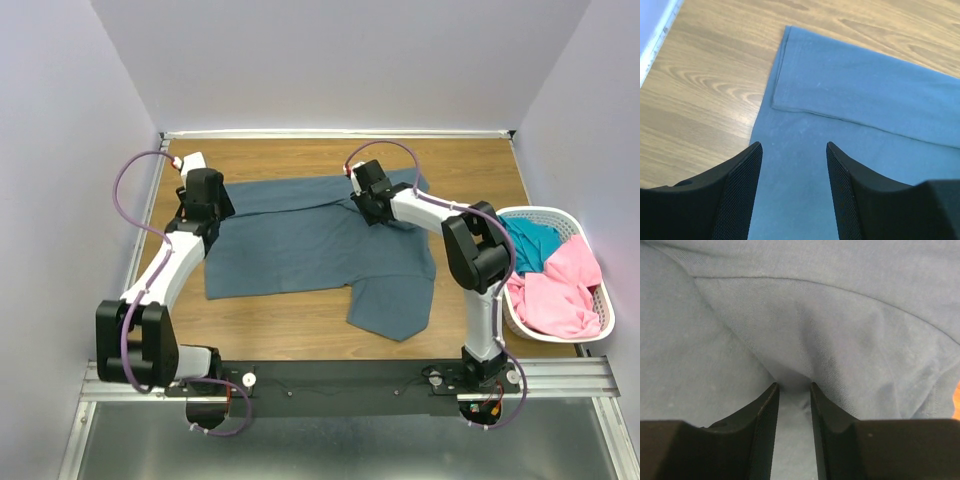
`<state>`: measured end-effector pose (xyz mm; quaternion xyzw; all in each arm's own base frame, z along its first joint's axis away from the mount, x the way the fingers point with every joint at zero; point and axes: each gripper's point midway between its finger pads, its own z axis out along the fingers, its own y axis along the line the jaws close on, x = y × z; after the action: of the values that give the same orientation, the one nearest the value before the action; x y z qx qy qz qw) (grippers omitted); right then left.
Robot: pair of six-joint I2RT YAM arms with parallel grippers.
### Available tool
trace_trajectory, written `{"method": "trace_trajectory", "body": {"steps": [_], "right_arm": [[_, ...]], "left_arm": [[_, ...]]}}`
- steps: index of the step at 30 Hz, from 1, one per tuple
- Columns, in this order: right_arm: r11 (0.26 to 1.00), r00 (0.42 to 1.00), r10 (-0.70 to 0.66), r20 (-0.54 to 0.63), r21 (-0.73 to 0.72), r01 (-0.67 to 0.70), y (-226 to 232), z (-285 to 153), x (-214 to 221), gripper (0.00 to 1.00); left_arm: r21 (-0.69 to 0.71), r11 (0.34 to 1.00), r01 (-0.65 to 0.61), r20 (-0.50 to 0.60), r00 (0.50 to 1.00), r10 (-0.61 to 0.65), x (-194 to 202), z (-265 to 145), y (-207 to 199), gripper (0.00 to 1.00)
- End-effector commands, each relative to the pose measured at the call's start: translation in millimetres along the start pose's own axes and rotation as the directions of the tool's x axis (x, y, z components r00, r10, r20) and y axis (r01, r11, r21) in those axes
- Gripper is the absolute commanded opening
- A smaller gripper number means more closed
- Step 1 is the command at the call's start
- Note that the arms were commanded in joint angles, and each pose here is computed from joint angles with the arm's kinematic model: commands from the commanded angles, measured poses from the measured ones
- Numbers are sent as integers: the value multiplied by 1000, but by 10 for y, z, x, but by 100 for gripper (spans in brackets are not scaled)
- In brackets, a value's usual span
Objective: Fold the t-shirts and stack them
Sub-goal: Fold the tshirt
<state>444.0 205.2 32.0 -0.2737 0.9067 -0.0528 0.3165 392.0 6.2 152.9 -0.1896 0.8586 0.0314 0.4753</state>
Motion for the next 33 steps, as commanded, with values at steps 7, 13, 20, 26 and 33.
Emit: {"method": "trace_trajectory", "body": {"steps": [7, 13, 20, 26, 33], "right_arm": [[997, 999, -42, -31, 60, 44, -60, 117, 29, 24], [994, 999, -49, -3, 98, 49, -160, 6, -99, 3], [991, 995, -76, 68, 114, 68, -273, -164, -437, 0], [967, 986, -166, 28, 199, 158, -462, -33, -513, 1], [971, 987, -154, 42, 193, 143, -647, 100, -610, 11]], "left_arm": [[-52, 996, -66, 44, 997, 68, 101, -68, 28, 61], [-40, 996, -75, 29, 997, 77, 116, -30, -8, 61], [-42, 996, -79, 24, 996, 80, 130, -8, -11, 61], [-40, 995, -88, 9, 996, 88, 172, 14, -13, 61], [-30, 995, -95, -7, 995, 95, 218, 46, -39, 61]]}}
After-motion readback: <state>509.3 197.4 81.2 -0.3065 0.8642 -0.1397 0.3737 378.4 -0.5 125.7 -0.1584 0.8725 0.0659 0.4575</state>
